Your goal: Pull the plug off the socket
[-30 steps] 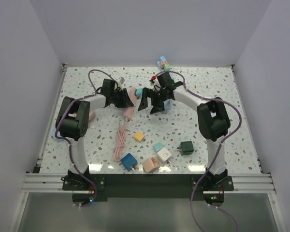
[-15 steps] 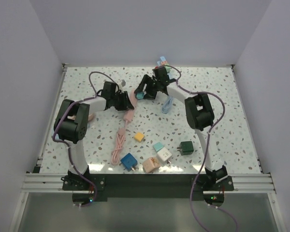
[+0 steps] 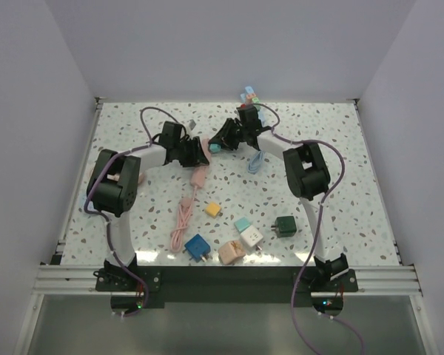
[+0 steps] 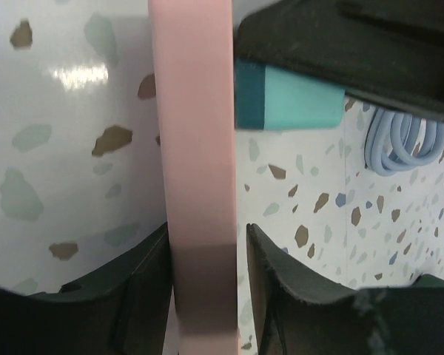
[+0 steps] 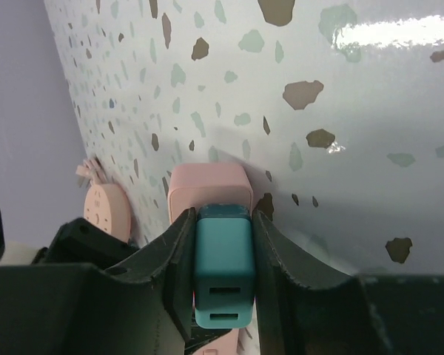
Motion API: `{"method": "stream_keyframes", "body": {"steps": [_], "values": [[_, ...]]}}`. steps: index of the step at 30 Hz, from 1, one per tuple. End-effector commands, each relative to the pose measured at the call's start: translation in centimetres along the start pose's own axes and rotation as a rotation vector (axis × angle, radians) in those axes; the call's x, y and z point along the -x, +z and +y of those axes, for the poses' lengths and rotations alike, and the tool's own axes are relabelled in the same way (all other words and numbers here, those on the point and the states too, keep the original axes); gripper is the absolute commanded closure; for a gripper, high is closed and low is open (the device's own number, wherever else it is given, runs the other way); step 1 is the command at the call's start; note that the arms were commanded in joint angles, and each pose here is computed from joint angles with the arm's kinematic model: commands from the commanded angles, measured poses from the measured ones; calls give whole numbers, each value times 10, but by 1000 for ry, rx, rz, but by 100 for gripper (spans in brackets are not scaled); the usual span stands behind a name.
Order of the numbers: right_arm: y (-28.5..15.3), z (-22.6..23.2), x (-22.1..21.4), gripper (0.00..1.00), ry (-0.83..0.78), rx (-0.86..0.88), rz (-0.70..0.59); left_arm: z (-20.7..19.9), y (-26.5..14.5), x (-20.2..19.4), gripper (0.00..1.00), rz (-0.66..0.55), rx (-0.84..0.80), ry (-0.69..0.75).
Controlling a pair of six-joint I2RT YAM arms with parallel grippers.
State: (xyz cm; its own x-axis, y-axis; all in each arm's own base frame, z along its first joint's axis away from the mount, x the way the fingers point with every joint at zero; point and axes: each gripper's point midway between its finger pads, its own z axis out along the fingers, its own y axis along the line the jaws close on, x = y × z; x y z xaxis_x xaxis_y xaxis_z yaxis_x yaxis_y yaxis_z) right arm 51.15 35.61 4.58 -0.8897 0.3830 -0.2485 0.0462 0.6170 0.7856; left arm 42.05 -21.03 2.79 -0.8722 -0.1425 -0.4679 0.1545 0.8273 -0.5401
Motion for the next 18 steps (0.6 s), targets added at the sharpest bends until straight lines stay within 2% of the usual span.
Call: {"method": "stream_keyframes", "body": {"steps": [1,6,10,15,18], "values": [[-12,0,-16,100,-8,-12,39,-10,17,22,52,-36,-40,26],[-15,5,-20,100,-15,10,53,-13,36,29,51,-31,-86,2],[-20,12,-19,100,-20,29,61,-14,43,34,100,-28,-93,11],[-38,26,-25,100,-19,63,96,26,44,13,100,17,59,-29],[-75,37,-25,100,-48,82,64,53,34,6,100,6,150,-76]]}}
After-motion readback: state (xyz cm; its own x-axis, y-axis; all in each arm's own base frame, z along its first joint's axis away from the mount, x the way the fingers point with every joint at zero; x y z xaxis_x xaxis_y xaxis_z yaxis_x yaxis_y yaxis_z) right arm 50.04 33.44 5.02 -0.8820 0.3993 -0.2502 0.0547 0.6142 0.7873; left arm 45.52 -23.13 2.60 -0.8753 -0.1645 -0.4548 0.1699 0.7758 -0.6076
